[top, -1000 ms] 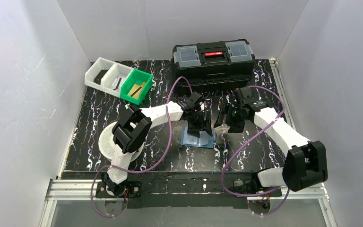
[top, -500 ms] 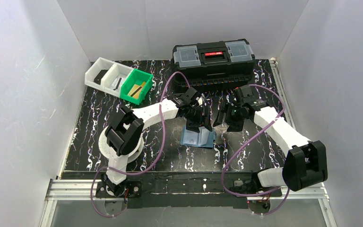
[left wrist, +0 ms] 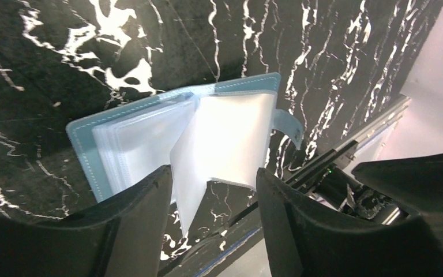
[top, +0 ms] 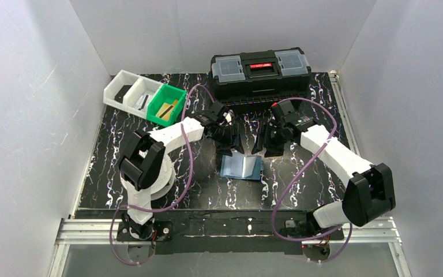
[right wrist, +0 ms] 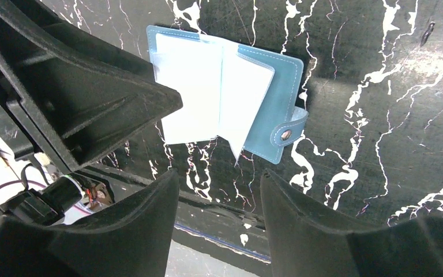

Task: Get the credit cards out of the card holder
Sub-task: Remove the credit card from the card holder.

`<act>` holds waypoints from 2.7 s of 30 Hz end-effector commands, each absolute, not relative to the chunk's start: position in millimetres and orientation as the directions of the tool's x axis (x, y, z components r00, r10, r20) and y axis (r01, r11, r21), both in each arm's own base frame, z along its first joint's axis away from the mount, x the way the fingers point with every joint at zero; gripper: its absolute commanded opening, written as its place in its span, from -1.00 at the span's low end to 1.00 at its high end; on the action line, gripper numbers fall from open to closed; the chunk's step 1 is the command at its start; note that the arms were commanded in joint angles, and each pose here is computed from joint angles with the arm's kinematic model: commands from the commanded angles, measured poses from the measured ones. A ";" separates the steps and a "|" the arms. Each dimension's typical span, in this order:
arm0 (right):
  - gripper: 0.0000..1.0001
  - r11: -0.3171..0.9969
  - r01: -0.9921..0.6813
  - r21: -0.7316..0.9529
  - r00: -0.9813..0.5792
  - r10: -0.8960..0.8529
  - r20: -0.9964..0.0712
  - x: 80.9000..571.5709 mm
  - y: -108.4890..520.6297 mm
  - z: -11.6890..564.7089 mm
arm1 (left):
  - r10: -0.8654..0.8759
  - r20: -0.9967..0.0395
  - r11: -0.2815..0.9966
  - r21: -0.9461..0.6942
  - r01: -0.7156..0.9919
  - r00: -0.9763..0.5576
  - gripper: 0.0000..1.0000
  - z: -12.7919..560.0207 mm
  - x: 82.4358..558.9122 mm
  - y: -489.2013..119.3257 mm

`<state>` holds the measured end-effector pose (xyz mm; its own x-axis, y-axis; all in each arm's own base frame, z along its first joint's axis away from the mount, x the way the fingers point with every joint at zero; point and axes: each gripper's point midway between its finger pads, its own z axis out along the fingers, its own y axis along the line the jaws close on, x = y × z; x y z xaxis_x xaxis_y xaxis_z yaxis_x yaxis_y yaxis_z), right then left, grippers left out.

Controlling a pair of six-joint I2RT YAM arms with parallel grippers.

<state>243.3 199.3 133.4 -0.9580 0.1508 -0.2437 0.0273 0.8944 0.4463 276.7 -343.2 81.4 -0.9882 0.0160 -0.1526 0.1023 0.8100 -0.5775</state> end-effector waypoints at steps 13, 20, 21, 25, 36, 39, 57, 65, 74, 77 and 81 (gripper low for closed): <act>0.28 0.911 0.091 0.403 -0.923 0.229 -0.309 239.8 171.6 146.0 | 0.115 -0.045 0.681 -0.724 0.112 -0.992 -0.09 82.3 244.2 -415.5; 0.28 0.905 0.090 0.417 -0.930 0.226 -0.290 234.9 172.7 139.3 | 0.094 0.054 0.719 -0.694 0.030 -0.994 0.07 44.3 243.9 -419.8; 0.28 0.900 0.085 0.427 -0.932 0.224 -0.286 234.5 174.8 138.8 | 0.092 0.059 0.728 -0.685 0.027 -0.994 0.12 41.7 243.2 -418.6; 0.27 0.878 0.058 0.475 -0.935 0.215 -0.282 238.0 186.0 143.6 | 0.073 -0.007 0.715 -0.696 0.057 -0.997 0.20 72.9 256.4 -401.3; -0.69 0.773 -0.081 0.630 -0.962 0.104 -0.252 231.4 247.5 145.2 | 0.077 -0.046 0.711 -0.698 0.087 -0.996 -0.16 97.0 274.7 -365.0; -0.70 0.783 -0.068 0.619 -0.974 0.082 -0.210 229.3 256.6 130.5 | 0.047 -0.069 0.738 -0.670 0.081 -0.997 -0.16 98.7 279.9 -350.6; 0.22 0.970 -0.075 0.232 -0.988 -0.040 -0.152 251.0 270.1 55.3 | -0.144 -0.129 0.849 -0.525 -0.055 -0.981 -0.08 95.0 260.5 -234.2; 0.32 0.976 -0.107 0.190 -0.991 -0.090 -0.099 251.6 274.2 33.7 | -0.149 -0.117 0.840 -0.538 -0.063 -0.982 -0.09 93.9 248.6 -231.1; -0.44 0.959 -0.196 0.205 -0.980 -0.188 -0.057 244.0 285.5 16.5 | -0.135 -0.086 0.839 -0.540 -0.068 -0.987 -0.10 86.9 238.6 -240.4; -0.69 0.948 -0.192 0.255 -0.981 -0.188 -0.042 240.7 284.8 13.5 | -0.122 -0.077 0.836 -0.546 -0.060 -0.990 -0.11 85.1 237.6 -250.5; -0.85 0.926 -0.179 0.332 -0.983 -0.186 -0.011 233.0 283.9 9.3 | -0.107 -0.063 0.824 -0.563 -0.053 -0.992 -0.13 84.2 238.7 -267.4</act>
